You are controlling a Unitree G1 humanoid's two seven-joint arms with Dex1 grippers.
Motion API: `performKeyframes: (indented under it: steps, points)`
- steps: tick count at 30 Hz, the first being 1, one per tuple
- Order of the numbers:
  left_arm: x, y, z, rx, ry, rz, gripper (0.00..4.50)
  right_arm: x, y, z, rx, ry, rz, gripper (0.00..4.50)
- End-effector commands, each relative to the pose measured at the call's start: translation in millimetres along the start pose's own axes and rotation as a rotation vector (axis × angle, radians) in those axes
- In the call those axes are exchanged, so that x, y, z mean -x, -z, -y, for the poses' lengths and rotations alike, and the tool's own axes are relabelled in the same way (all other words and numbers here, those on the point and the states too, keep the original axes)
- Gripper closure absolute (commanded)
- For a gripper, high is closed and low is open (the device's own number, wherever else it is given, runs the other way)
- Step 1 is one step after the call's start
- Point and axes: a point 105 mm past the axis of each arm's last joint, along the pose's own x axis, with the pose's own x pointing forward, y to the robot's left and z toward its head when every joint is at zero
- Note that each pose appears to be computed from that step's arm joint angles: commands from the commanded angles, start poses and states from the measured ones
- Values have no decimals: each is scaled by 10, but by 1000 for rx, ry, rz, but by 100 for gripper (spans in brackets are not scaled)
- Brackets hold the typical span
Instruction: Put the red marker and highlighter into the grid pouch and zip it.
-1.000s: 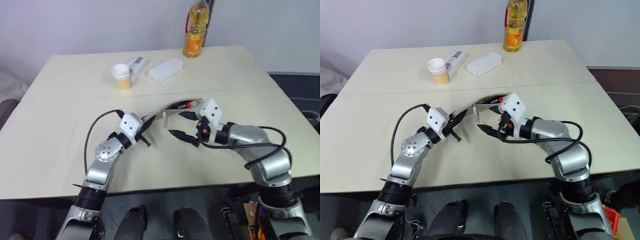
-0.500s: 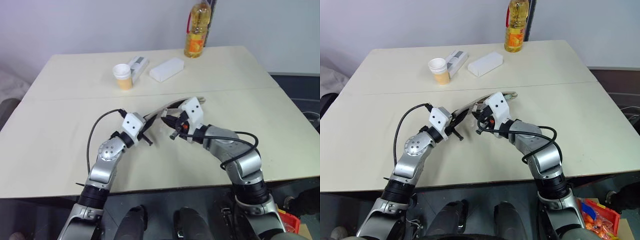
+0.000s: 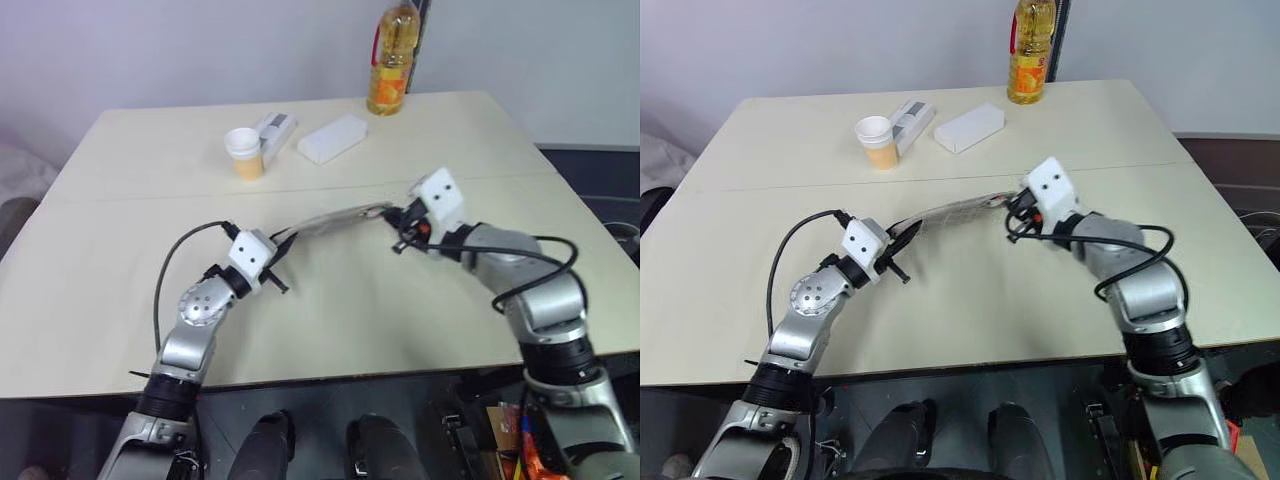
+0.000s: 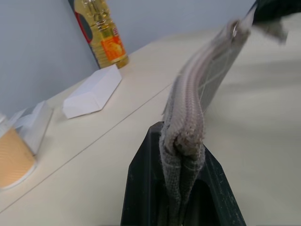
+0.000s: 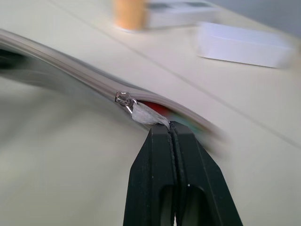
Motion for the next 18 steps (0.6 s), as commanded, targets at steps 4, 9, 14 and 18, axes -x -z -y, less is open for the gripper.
performKeyframes:
  steps: [4,9,14,18]
  points:
    - [165,32,-154,-24,-41,-5,450,174,-91,465,146,162,-13,449]
    - [210,75,-139,16,-26,-20,450,192,18,199,135,-10,-32,449]
    - [310,131,-165,63,-26,-53,243,279,98,-15,94,-141,-26,254]
    - [604,280,-249,120,-80,-145,94,447,296,-169,84,-229,-41,100]
